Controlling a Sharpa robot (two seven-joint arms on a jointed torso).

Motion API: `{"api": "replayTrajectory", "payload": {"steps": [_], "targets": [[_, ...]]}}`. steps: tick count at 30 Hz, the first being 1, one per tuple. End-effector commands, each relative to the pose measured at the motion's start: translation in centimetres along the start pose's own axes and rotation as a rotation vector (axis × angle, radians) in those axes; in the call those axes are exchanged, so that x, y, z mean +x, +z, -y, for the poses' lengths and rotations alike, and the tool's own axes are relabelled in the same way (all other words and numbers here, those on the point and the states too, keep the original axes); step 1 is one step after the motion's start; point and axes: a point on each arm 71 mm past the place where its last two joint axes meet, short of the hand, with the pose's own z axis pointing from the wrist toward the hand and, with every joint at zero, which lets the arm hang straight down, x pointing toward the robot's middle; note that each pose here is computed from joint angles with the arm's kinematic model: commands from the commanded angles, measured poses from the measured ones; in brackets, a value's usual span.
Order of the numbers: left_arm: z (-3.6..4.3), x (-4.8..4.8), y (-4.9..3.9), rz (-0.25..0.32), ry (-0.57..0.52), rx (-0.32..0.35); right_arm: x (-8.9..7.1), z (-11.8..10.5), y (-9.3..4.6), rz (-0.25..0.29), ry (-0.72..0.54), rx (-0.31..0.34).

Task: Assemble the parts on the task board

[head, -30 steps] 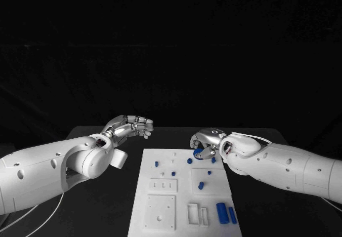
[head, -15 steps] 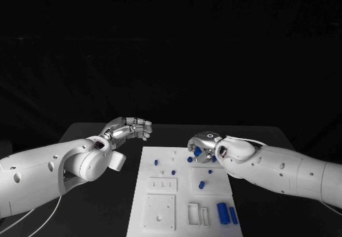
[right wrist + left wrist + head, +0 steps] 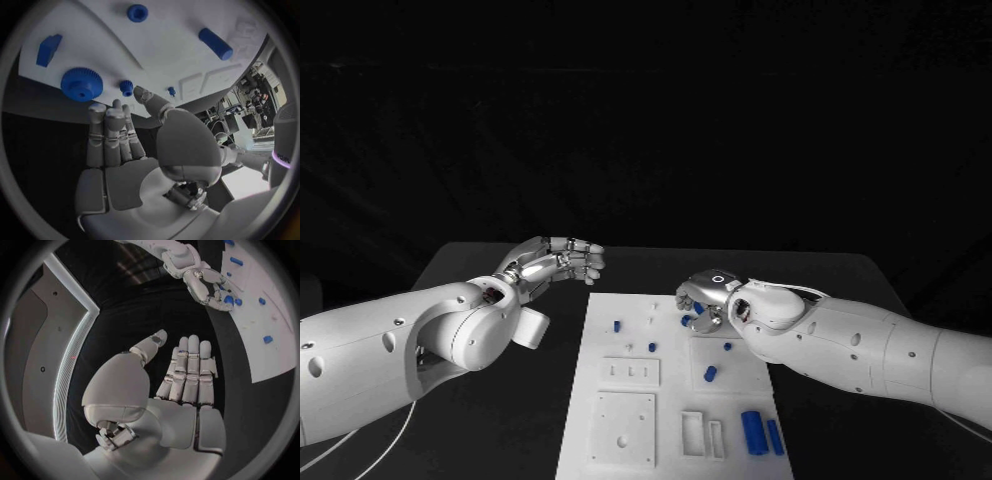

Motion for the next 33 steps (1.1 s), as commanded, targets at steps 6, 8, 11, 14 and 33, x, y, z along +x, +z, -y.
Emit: {"api": "replayTrajectory", "payload": {"steps": [6,8,11,14,33], "targets": [[0.34,0.3,-0.02,-0.022,-0.001,0.01,0.24,-0.29,0.02,-0.01,-0.03,0.001],[0.32,0.22,0.0,-0.019,-0.001,0.009,0.31,-0.58,0.09,-0.012,-0.029,-0.004],[0.3,0.18,0.09,-0.019,0.0,0.009,0.42,-0.55,0.07,-0.016,-0.032,-0.002],[0.28,0.13,0.15,-0.018,0.001,0.008,0.46,-0.33,-0.01,-0.018,-0.038,0.004],[0.17,-0.11,0.15,-0.015,0.0,-0.002,0.55,0.15,-0.45,-0.022,-0.059,0.02]]}}
